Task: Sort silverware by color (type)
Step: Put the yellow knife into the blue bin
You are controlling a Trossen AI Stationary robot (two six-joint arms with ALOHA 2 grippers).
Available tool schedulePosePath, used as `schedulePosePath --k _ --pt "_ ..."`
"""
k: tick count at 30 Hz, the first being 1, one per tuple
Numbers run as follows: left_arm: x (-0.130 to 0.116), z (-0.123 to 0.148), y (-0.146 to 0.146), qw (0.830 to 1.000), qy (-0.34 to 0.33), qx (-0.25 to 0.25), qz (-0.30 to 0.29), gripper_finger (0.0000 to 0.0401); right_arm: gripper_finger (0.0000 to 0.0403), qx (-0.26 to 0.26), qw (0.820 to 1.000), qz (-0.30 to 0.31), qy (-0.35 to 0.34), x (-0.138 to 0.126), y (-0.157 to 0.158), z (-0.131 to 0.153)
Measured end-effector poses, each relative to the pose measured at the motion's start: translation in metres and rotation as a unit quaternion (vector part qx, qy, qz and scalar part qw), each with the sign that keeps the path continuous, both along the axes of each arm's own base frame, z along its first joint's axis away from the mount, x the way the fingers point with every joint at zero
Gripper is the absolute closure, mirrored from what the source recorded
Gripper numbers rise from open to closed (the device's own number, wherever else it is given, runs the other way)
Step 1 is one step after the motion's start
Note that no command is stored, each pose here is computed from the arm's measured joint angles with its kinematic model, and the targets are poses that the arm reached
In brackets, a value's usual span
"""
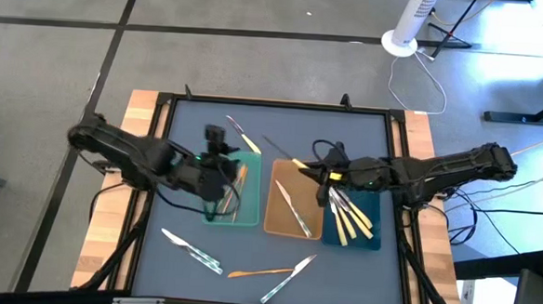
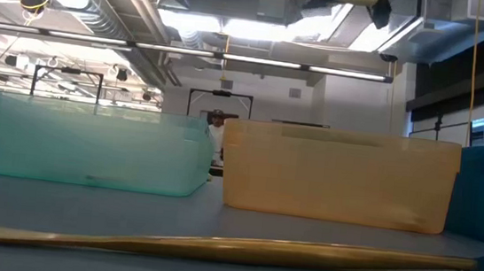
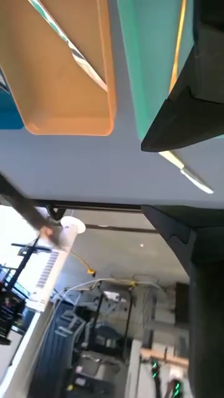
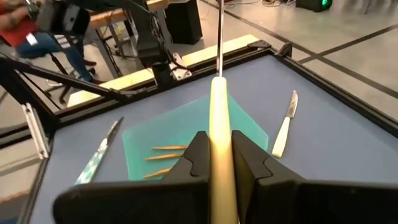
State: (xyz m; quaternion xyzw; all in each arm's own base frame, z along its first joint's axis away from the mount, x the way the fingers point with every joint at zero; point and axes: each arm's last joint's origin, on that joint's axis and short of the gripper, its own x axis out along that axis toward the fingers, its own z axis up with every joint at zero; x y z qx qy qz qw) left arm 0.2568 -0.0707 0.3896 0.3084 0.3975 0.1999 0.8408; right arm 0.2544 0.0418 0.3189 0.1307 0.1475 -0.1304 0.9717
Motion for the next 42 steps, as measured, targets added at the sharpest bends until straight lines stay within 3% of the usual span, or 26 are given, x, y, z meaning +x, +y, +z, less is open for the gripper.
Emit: schedulePosePath --k 9,17,23,33,37,42 --pt "-0.077 -0.031 0.028 0.994 -0.085 -0.06 0.035 0.026 0.0387 0.049 0.999 -0.018 -0.005 -0.027 -0.006 0.013" --pt "-0.116 -0.075 0.042 0.979 -0.174 -0.097 0.035 0.026 0.0387 0.124 0.99 -0.057 0.031 -0.045 -0.009 0.009" --pt "-0.123 -0.106 0.045 0.968 -0.221 -0.119 0.031 0.026 0.0387 0.172 0.98 -0.077 0.058 -0.051 -0.01 0.003" --pt "-0.113 -0.154 0.041 0.954 -0.265 -0.139 0.029 0.026 0.0386 0.235 0.963 -0.077 0.107 -0.056 -0.008 -0.005" --pt "-0.112 -0.165 0.041 0.947 -0.281 -0.153 0.034 0.026 0.0386 0.25 0.955 -0.076 0.14 -0.063 0.003 -0.011" --pt "-0.112 -0.17 0.041 0.943 -0.289 -0.162 0.04 0.026 0.0386 0.248 0.956 -0.094 0.126 -0.073 0.026 -0.012"
